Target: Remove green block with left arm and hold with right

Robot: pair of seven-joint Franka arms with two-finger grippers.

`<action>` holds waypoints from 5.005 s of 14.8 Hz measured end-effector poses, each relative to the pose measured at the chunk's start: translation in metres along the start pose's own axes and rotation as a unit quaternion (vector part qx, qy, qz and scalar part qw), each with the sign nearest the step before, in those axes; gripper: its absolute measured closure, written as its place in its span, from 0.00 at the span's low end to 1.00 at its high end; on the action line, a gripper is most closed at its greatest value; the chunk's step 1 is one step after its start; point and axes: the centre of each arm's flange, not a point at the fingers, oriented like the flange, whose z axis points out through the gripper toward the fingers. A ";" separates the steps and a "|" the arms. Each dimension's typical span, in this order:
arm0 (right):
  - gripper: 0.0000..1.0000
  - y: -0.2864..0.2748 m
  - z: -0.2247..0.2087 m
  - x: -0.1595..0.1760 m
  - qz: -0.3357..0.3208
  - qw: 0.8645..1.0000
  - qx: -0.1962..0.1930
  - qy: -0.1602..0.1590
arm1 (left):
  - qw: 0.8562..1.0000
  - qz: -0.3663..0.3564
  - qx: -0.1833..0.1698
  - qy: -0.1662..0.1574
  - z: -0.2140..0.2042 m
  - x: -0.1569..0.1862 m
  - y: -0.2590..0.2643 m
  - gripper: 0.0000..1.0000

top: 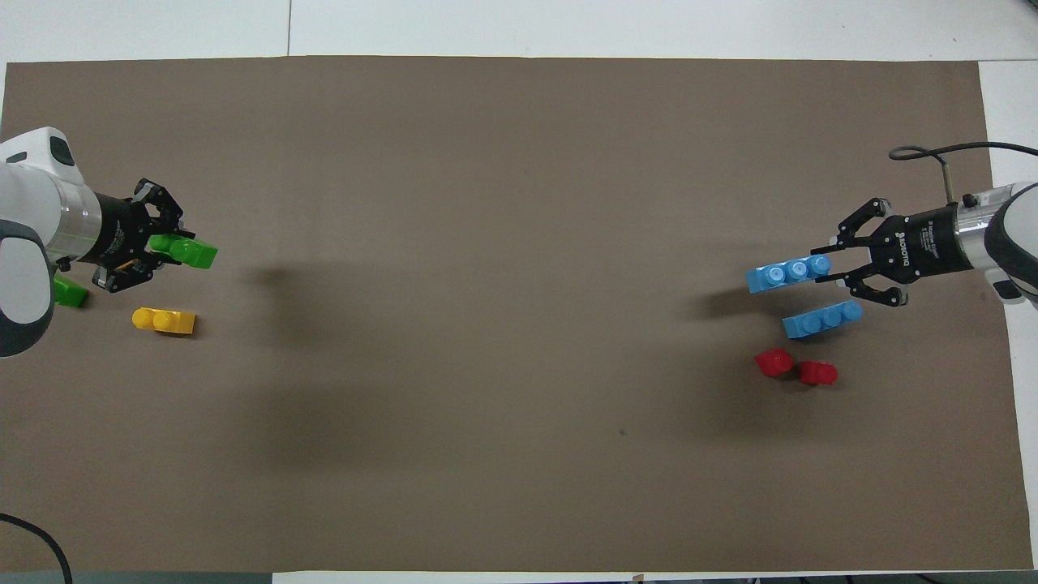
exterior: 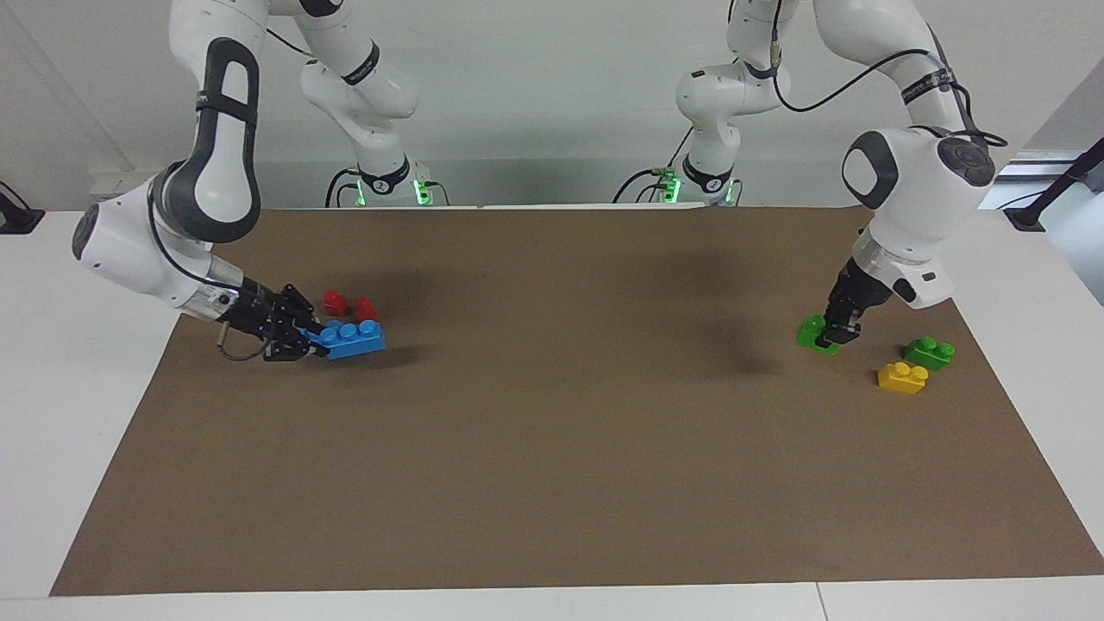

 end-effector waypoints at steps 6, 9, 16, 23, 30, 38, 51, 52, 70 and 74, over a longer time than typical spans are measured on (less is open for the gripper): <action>0.65 -0.007 0.040 0.023 -0.016 1.000 -0.008 0.003 | 0.999 0.045 0.007 0.007 0.048 0.034 -0.009 0.65; 0.65 -0.015 0.051 0.024 -0.020 1.000 -0.002 0.011 | 0.998 0.053 0.010 0.013 0.061 0.038 -0.005 0.65; 0.65 -0.023 0.068 0.028 -0.021 1.000 -0.006 0.014 | 0.999 0.047 0.004 0.016 0.088 0.049 0.002 0.65; 0.27 -0.029 0.041 0.003 -0.049 0.999 -0.011 0.017 | 1.000 0.021 -0.005 0.022 0.109 0.055 0.004 0.65; 0.00 -0.021 -0.071 -0.120 -0.286 0.948 -0.074 0.116 | 0.999 0.014 -0.011 0.026 0.109 0.062 0.003 0.37; 0.00 -0.003 -0.150 -0.160 -0.484 0.845 -0.147 0.173 | 0.999 0.040 0.006 0.036 0.088 0.063 0.016 0.00; 0.00 -0.005 -0.156 -0.178 -0.588 0.761 -0.200 0.189 | 0.955 0.288 0.075 0.013 -0.048 -0.005 0.013 0.00; 0.00 -0.006 -0.156 -0.183 -0.591 0.758 -0.200 0.190 | 0.950 0.303 0.079 0.011 -0.059 -0.010 0.009 0.00; 0.00 -0.008 -0.156 -0.188 -0.607 0.740 -0.213 0.197 | 0.880 0.473 0.044 -0.015 -0.194 -0.067 -0.015 0.00; 0.00 -0.008 -0.156 -0.188 -0.607 0.740 -0.213 0.197 | 0.879 0.475 0.045 -0.019 -0.192 -0.066 -0.014 0.00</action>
